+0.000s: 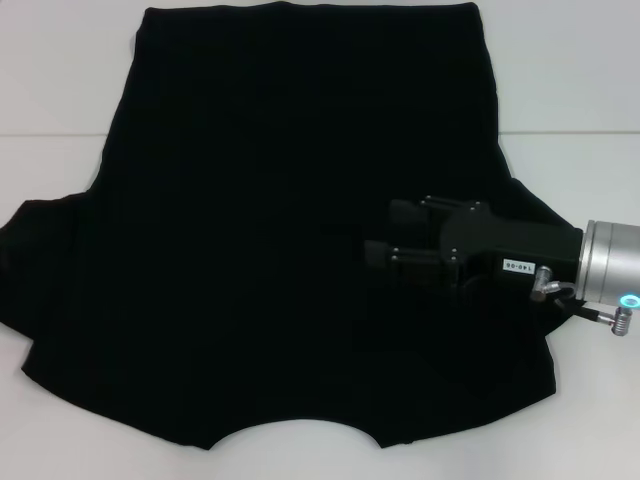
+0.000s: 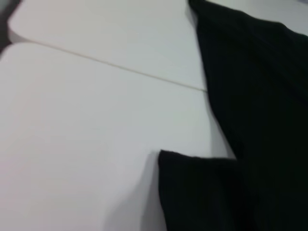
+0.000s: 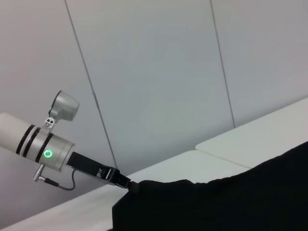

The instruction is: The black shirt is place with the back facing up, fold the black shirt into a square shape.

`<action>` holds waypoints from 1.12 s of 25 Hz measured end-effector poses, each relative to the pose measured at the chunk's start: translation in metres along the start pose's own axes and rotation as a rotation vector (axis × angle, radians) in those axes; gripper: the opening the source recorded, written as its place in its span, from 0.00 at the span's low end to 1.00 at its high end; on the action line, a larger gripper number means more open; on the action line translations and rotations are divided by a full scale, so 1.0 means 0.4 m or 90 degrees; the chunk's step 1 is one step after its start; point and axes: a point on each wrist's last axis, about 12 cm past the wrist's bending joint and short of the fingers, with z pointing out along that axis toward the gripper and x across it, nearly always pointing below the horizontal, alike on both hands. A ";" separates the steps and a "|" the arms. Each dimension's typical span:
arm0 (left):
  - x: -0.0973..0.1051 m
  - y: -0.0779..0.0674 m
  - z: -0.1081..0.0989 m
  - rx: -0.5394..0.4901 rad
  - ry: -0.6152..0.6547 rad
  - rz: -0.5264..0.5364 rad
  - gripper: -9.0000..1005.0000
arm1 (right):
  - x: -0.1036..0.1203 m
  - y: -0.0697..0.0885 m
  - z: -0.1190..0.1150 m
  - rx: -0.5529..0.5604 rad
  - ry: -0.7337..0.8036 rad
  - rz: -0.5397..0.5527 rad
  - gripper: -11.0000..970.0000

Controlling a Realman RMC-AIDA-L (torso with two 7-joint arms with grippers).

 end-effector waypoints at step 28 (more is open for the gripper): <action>0.006 0.017 -0.024 0.007 0.011 -0.013 0.01 | 0.010 -0.005 0.018 0.017 0.004 0.016 0.86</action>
